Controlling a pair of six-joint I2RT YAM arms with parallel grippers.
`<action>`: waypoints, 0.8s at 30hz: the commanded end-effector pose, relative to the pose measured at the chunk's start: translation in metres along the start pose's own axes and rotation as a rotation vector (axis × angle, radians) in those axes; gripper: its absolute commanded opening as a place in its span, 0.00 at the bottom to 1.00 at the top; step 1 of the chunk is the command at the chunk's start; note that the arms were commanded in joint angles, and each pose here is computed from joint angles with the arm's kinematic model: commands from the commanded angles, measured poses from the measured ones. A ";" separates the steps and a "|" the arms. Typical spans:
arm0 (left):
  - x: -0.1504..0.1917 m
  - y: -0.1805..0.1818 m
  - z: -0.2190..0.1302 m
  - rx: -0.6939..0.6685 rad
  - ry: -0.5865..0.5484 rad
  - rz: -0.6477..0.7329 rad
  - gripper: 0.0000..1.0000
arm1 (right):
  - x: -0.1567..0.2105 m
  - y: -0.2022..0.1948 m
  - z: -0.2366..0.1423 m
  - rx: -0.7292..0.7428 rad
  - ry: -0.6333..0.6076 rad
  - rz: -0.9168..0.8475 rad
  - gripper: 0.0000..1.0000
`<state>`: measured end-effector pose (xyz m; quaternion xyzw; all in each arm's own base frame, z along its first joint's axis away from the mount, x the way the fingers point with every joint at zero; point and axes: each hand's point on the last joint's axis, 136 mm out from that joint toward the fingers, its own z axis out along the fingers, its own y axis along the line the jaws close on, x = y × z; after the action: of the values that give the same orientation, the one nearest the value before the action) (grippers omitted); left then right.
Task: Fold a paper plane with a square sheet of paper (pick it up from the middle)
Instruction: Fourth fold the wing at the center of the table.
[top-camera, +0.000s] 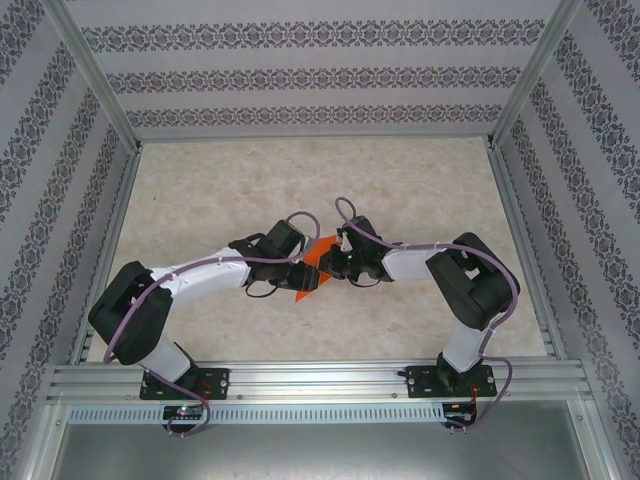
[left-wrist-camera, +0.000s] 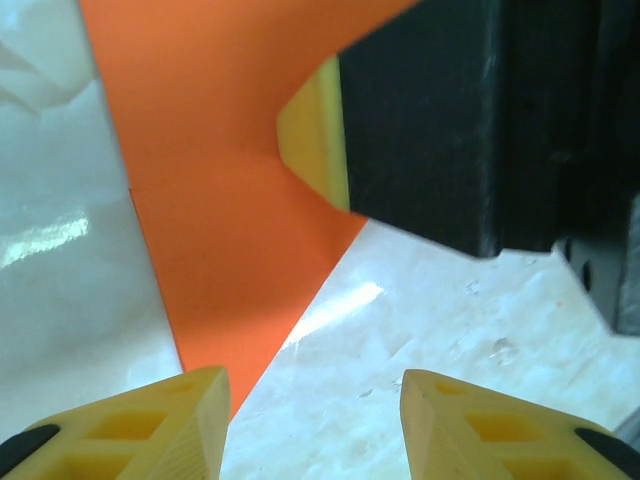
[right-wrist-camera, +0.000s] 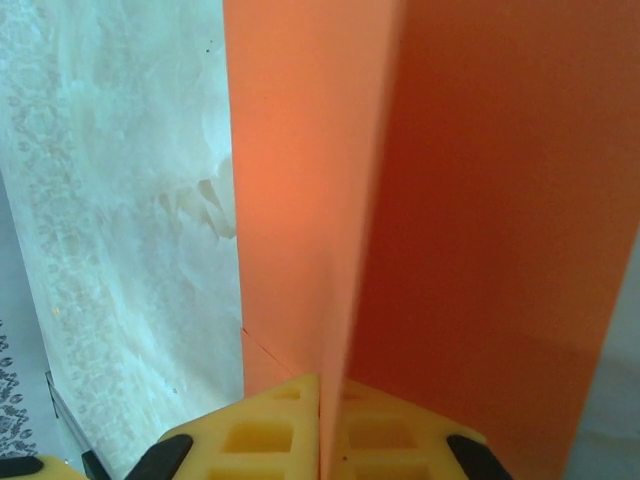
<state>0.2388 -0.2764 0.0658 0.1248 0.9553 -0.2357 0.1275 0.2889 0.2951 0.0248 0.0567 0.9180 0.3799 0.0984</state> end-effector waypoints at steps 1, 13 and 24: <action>0.006 0.016 0.000 -0.128 -0.025 0.085 0.51 | -0.004 0.004 0.002 0.000 -0.008 0.014 0.06; 0.018 0.003 0.013 -0.226 -0.071 0.298 0.53 | -0.009 0.022 -0.006 -0.050 0.007 0.029 0.06; 0.018 0.003 0.027 -0.304 -0.075 0.372 0.50 | -0.009 0.030 -0.010 -0.062 0.018 0.031 0.07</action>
<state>0.2238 -0.2749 0.0367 0.2451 0.9443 -0.0824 0.2034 0.2887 0.2981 0.0313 0.0753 0.9169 0.3849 0.0743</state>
